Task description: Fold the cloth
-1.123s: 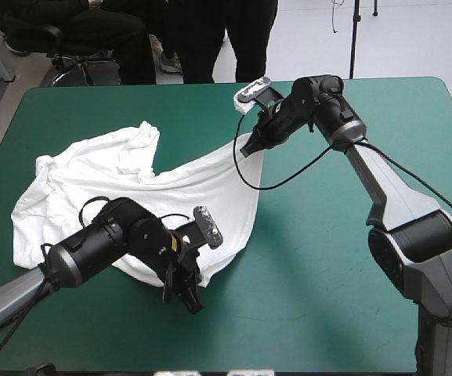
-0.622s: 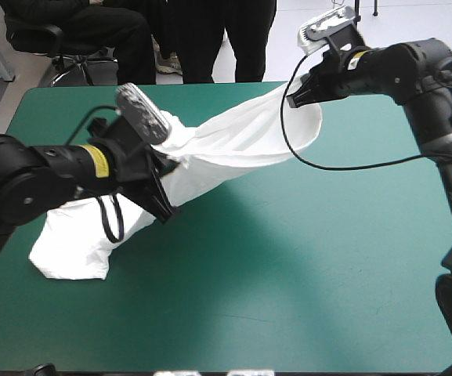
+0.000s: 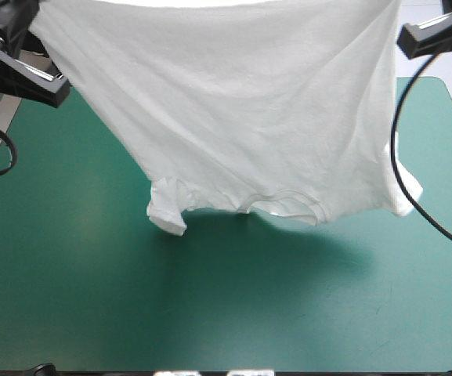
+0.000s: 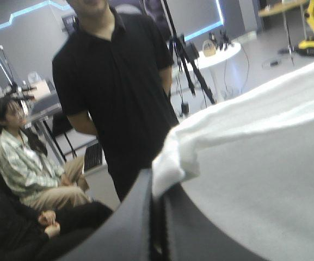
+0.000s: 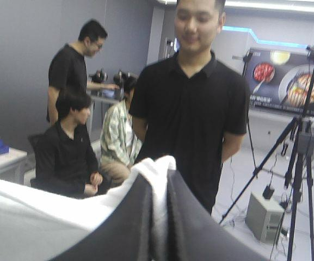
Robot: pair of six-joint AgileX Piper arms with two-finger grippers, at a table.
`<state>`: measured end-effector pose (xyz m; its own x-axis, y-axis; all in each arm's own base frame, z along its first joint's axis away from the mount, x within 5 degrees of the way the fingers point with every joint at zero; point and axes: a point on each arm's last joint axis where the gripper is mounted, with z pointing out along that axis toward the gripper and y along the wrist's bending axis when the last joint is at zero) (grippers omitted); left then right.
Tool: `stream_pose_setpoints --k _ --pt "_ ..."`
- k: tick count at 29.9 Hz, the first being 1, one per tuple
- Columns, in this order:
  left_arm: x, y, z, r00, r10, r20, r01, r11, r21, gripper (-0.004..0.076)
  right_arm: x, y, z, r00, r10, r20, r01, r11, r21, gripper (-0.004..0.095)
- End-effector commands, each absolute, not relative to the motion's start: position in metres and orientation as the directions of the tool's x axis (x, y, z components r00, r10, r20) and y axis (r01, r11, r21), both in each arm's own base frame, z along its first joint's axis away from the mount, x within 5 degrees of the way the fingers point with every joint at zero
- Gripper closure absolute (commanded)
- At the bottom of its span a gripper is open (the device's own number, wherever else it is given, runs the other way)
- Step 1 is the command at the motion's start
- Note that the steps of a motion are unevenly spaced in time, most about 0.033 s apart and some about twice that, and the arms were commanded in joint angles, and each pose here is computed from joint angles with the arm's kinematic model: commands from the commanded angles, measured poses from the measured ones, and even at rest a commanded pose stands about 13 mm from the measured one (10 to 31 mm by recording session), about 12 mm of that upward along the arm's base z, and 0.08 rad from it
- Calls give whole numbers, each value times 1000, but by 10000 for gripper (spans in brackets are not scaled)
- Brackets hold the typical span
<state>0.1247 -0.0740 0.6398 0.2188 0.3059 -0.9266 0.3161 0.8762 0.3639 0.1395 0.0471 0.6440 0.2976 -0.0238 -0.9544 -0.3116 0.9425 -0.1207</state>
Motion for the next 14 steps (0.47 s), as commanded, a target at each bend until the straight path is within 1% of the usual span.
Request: stream_pose_setpoints --k 1,4,7,10,14 --pt "101 -57 671 447 179 -876 263 910 320 741 94 32 669 498 40 -866 -271 956 -112 924" --pt "91 -53 681 514 123 -849 276 914 299 741 74 26 675 555 56 -830 -260 959 -109 924" --pt "82 -50 687 554 67 -830 315 906 283 741 60 22 678 590 67 -805 -255 961 -107 925" --pt "78 -51 688 553 15 -833 367 893 260 741 53 20 679 602 71 -796 -253 962 -106 925" --pt "77 -53 687 541 -14 -841 405 881 246 741 52 19 679 601 70 -796 -253 961 -106 925"
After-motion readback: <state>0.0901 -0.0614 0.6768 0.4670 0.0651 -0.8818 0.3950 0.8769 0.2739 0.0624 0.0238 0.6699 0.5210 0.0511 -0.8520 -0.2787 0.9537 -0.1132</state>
